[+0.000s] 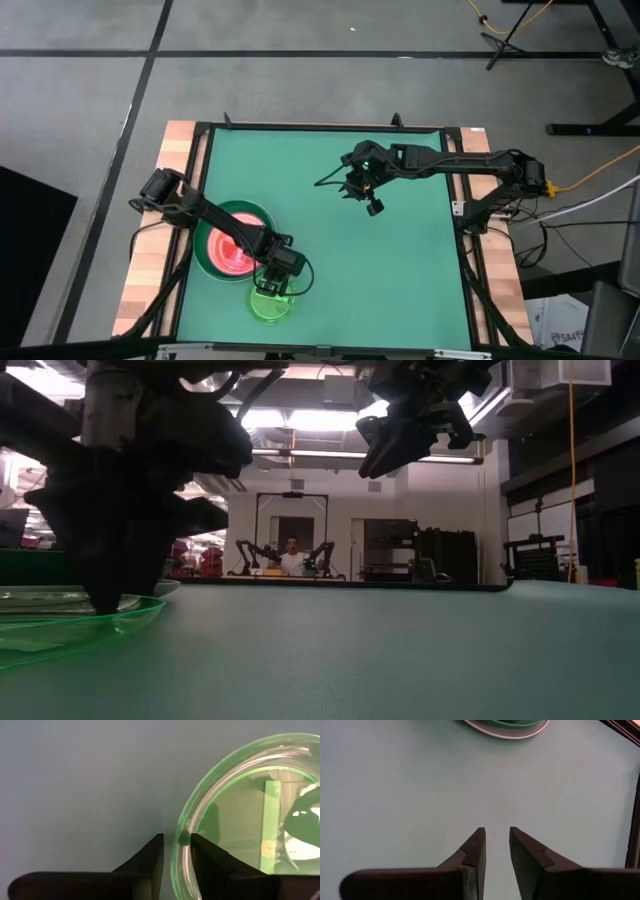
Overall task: Stack plastic plates
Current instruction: Stack the light green plate on top of the light pink plate
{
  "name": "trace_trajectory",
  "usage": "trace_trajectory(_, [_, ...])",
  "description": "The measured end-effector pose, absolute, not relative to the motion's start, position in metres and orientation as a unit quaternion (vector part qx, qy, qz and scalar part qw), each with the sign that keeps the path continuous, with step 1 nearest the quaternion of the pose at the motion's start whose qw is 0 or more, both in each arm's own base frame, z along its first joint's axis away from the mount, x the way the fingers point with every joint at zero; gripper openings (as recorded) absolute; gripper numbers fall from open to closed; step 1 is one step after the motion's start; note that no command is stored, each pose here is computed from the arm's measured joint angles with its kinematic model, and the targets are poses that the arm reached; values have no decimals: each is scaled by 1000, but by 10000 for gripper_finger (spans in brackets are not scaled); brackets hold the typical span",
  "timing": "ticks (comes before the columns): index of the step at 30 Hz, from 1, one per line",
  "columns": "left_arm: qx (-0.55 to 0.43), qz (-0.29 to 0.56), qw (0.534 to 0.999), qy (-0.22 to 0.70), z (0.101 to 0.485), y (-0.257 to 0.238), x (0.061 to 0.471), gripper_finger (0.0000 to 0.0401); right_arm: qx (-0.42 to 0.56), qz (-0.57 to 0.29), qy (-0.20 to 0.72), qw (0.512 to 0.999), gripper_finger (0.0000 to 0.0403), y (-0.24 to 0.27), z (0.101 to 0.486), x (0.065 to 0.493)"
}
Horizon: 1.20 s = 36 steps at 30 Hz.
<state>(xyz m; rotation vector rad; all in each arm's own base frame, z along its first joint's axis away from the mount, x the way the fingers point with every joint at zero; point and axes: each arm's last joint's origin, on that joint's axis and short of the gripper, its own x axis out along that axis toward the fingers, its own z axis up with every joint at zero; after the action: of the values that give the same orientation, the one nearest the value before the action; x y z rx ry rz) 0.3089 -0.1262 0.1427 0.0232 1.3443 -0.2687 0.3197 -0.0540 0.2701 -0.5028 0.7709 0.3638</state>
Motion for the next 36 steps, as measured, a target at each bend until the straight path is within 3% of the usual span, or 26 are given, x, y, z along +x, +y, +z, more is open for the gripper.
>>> trace_trajectory(8, [10, -126, 771, 624, 140, -127, 310, 88, -241, 175, 370, 880, 76, -54, 270, 320])
trace_trajectory(36, [-5, -117, 779, 616, 145, -127, 310, 11, -248, 167, 355, 886, 76, -53, 282, 313])
